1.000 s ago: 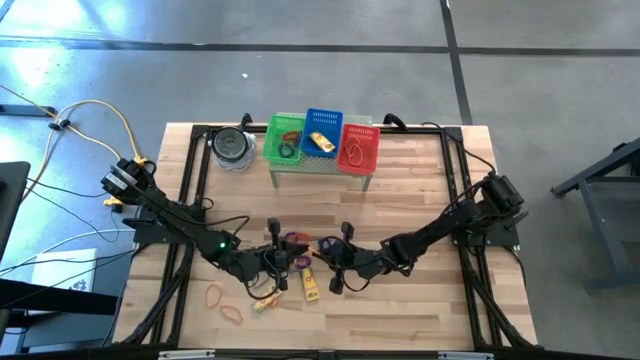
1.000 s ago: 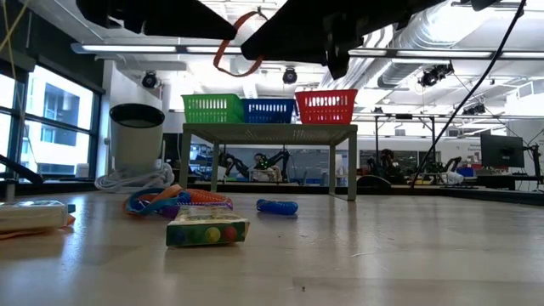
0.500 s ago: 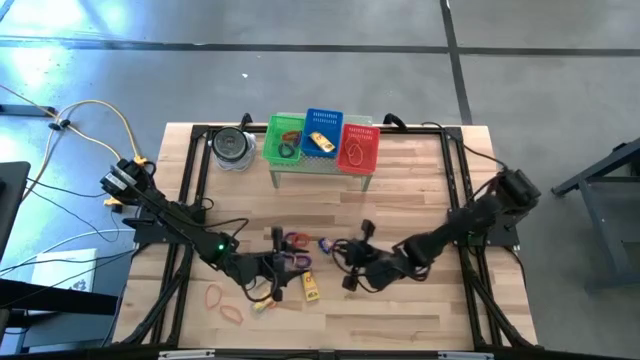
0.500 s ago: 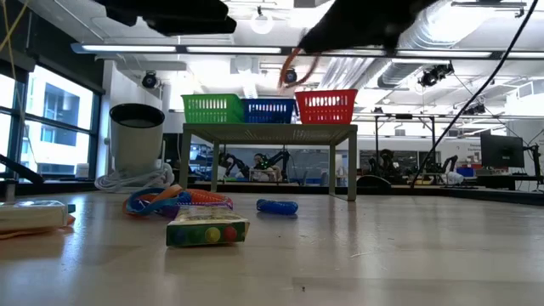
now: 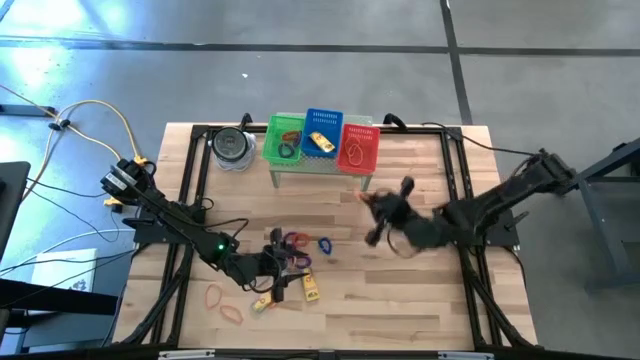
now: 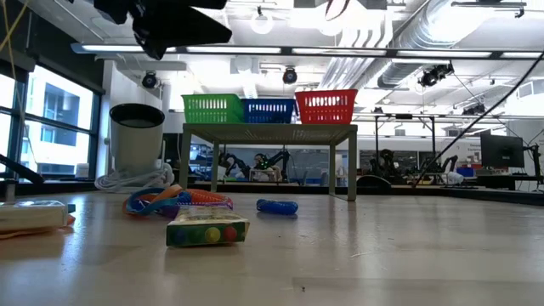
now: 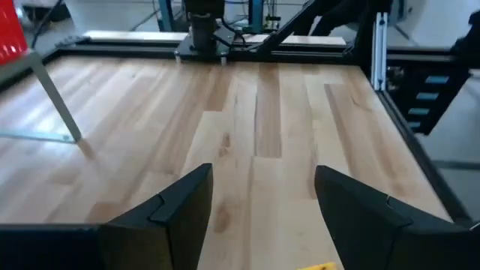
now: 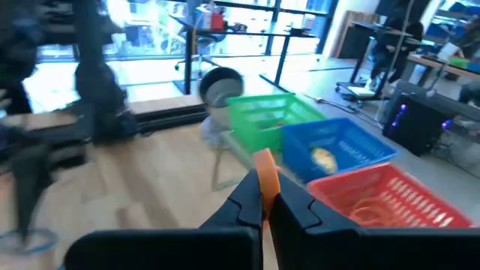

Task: Pick & Place Office Desk Supplies
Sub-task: Put the orange rubber band into the red bin on the shelf, then put the blue spring keychain into the green bin on the shelf

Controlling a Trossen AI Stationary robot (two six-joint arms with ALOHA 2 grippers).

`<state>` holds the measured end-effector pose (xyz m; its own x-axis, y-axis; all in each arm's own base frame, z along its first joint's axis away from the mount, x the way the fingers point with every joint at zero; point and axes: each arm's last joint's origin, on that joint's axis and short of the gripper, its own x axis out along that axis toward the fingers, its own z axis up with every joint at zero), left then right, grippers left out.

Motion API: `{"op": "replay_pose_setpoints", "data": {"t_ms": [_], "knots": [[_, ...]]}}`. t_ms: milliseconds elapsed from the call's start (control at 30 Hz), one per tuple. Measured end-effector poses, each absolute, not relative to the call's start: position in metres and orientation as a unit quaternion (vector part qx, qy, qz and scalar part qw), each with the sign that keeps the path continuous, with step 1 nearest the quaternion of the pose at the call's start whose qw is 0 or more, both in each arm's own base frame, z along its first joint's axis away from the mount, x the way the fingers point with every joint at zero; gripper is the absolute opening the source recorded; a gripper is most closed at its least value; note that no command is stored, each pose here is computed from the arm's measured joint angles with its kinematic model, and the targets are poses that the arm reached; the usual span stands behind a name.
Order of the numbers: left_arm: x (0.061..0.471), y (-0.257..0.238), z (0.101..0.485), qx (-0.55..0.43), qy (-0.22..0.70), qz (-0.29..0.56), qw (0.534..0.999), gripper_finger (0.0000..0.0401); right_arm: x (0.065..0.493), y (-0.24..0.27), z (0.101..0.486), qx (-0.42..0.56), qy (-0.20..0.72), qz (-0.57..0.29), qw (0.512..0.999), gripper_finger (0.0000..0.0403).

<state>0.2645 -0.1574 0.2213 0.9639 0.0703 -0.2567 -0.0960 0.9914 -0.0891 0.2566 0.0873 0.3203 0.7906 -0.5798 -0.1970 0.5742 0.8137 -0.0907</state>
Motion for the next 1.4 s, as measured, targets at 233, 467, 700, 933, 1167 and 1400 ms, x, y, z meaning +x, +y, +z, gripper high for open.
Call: {"op": "replay_pose_setpoints", "data": {"t_ms": [233, 467, 700, 933, 1167, 1400], "knots": [[0.262, -0.159, 0.215, -0.112, 0.166, 0.016, 0.980, 0.0227, 0.266, 0.017, 0.326, 0.037, 0.135, -0.289, 0.947, 0.0003], [0.261, -0.158, 0.212, -0.140, 0.179, 0.026, 0.974, 0.0227, 0.268, -0.035, 0.313, 0.069, 0.206, -0.329, 0.919, 0.0003], [0.261, -0.159, 0.212, -0.146, 0.177, 0.025, 0.973, 0.0227, 0.277, -0.065, 0.307, 0.092, 0.269, -0.349, 0.893, 0.0003], [0.261, -0.159, 0.212, -0.146, 0.177, 0.025, 0.973, 0.0227, 0.297, -0.089, 0.297, 0.106, 0.309, -0.346, 0.880, 0.0003], [0.261, -0.159, 0.212, -0.141, 0.178, 0.025, 0.973, 0.0227, 0.305, -0.090, 0.293, 0.103, 0.315, -0.347, 0.877, 0.0028], [0.259, -0.158, 0.208, -0.127, 0.197, 0.031, 0.972, 0.0227, 0.300, -0.089, 0.303, 0.108, 0.288, -0.367, 0.878, 0.0123]]}}
